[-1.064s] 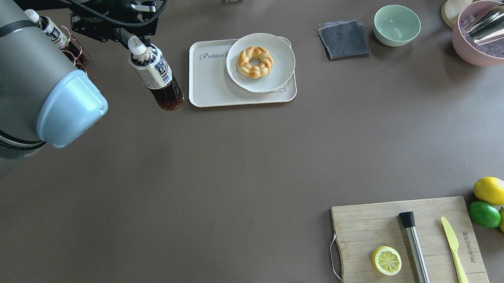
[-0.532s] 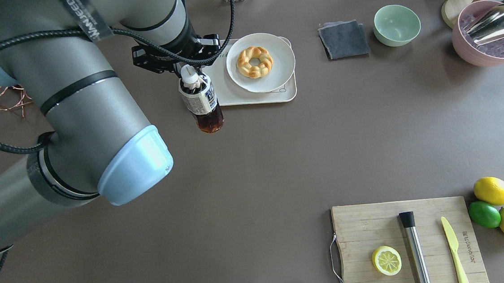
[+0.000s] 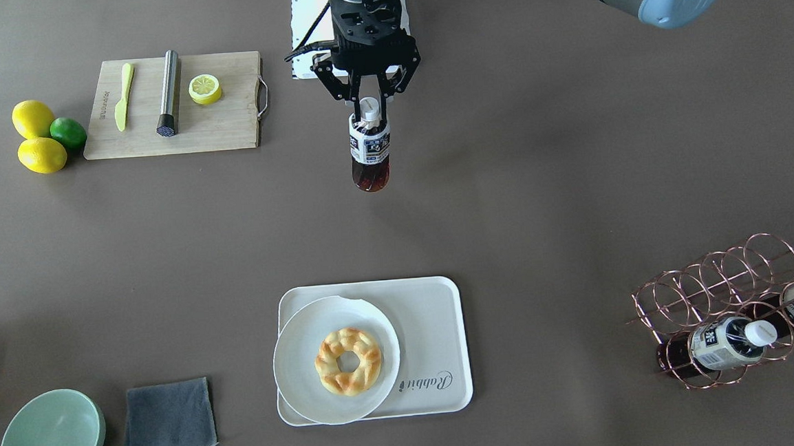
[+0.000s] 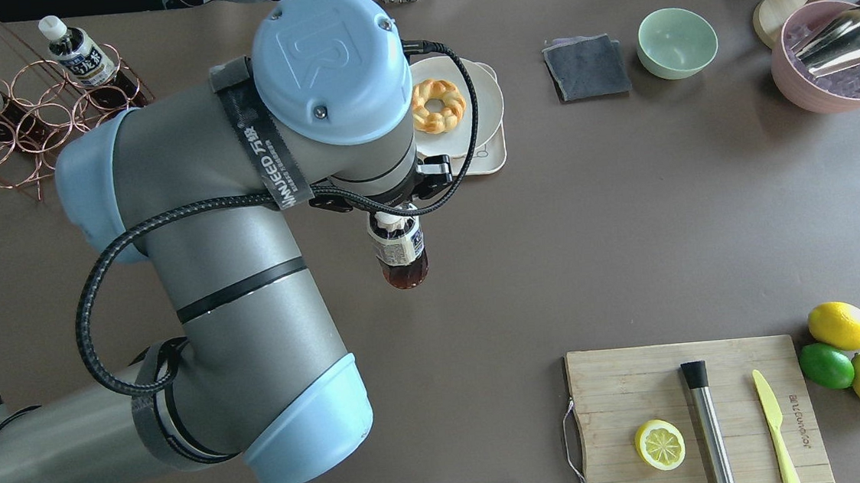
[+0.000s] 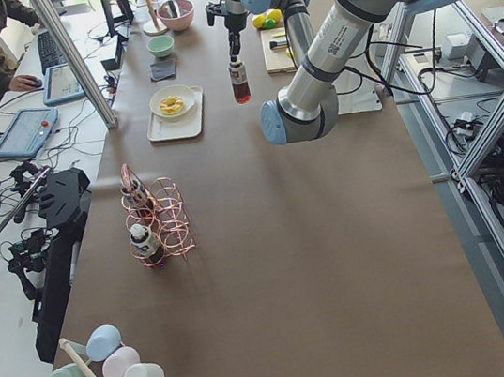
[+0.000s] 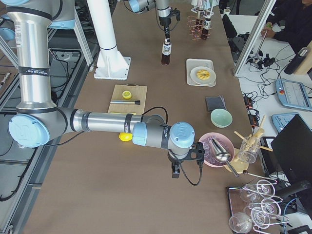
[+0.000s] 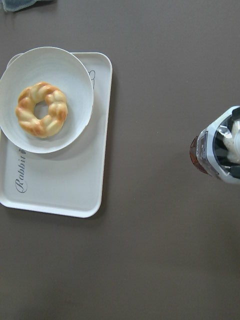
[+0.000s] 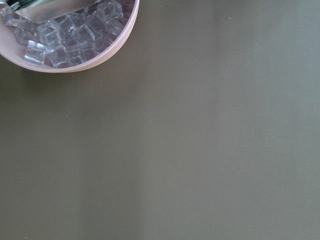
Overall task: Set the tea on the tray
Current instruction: 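Carry the bottle toward the tray and lower it onto the table nearer the robot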
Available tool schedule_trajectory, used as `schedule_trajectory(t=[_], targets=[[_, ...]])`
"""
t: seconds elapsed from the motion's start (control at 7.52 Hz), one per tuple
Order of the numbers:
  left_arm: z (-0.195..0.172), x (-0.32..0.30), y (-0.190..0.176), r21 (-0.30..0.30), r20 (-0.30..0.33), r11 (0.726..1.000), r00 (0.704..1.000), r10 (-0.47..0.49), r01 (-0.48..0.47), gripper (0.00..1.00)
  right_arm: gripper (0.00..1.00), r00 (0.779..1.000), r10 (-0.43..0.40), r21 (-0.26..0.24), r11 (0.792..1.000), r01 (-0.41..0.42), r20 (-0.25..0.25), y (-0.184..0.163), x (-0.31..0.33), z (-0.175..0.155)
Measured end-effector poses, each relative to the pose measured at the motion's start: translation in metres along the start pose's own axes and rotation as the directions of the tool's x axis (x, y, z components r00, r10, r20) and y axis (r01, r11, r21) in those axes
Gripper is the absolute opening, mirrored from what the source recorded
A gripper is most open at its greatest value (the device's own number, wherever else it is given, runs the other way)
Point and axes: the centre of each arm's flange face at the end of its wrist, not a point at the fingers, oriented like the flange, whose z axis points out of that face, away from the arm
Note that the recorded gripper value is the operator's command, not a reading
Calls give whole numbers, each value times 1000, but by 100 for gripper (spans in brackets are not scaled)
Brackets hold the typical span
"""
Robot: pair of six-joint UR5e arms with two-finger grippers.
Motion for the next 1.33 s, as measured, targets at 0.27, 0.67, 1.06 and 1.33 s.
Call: schedule_trajectory(t=[0.27,0.67,1.06,1.33], targets=[[11,5,14,-11,11,1000,1000,14,-14,0,100,1000,0,0,1000,0,0,0,0,0],[27,9,28,-25,3,999,1000,25,-25,0,100,1000,1,-1,1000,-1,-1,0,0,0],[38,7,28,-6,-15,1000,1000,19,-19,97,100,1000,2,-2,1000,-2,-1,0,1,0],[38,7,28,1,-16,1000,1000,18,-18,98,100,1000,2,-2,1000,-2,-1,0,1,1]])
